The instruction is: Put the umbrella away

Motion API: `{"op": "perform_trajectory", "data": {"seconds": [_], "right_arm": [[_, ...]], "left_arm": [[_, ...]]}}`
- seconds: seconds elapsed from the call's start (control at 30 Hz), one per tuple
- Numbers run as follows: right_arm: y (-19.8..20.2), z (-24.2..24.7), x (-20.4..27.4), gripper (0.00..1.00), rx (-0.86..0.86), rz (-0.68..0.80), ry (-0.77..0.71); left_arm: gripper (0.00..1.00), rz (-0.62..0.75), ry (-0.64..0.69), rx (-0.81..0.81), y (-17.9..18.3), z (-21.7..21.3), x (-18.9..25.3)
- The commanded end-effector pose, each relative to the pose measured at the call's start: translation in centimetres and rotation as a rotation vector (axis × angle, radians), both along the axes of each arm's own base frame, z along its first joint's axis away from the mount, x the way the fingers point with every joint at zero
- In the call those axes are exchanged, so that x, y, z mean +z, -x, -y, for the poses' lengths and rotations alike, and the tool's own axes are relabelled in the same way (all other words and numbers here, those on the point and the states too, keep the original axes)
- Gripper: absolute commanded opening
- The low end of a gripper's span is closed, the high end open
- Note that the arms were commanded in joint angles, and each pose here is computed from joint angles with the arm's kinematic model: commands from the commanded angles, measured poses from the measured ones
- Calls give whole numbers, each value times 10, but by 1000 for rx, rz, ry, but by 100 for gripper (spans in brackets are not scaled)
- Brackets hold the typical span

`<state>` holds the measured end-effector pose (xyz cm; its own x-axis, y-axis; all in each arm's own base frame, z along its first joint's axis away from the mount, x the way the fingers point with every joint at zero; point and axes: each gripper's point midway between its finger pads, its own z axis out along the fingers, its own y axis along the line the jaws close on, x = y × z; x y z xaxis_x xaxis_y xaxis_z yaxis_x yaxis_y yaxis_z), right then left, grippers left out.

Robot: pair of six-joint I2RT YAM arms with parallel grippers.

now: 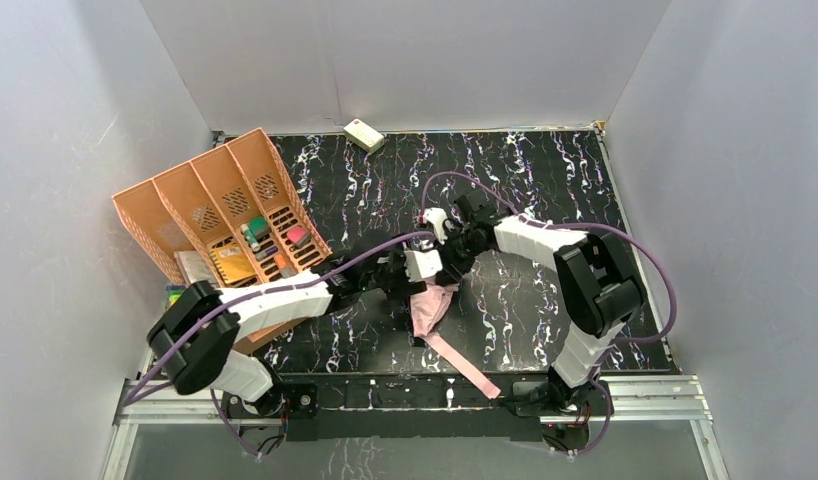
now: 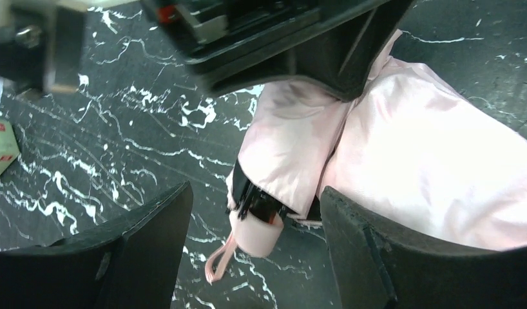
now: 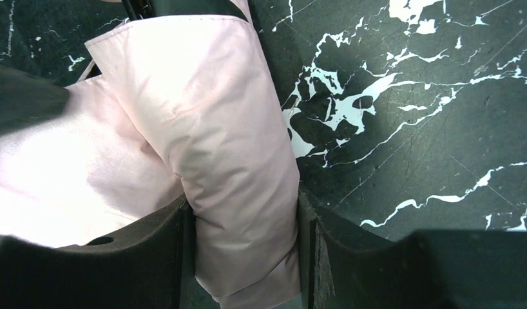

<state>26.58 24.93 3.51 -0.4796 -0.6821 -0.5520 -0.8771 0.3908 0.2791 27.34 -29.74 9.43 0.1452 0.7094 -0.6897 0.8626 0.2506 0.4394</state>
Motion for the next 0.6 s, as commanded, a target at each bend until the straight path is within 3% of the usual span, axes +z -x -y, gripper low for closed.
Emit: {"op": "perform_trajectory", "data": {"seconds": [0.0, 0.2, 0.4, 0.57], "right_arm": [[-12, 28, -29, 11, -66, 145, 170], [-11, 33, -39, 10, -121, 290, 269], [-2, 31, -38, 10, -103, 478, 272], [1, 35, -40, 13, -49, 553, 293]], "left_arm": [[72, -8, 77, 107, 5, -20, 21], [74, -38, 193, 305, -20, -56, 37], [77, -54, 306, 368, -43, -73, 51], [78, -62, 319, 332, -56, -70, 56]]}}
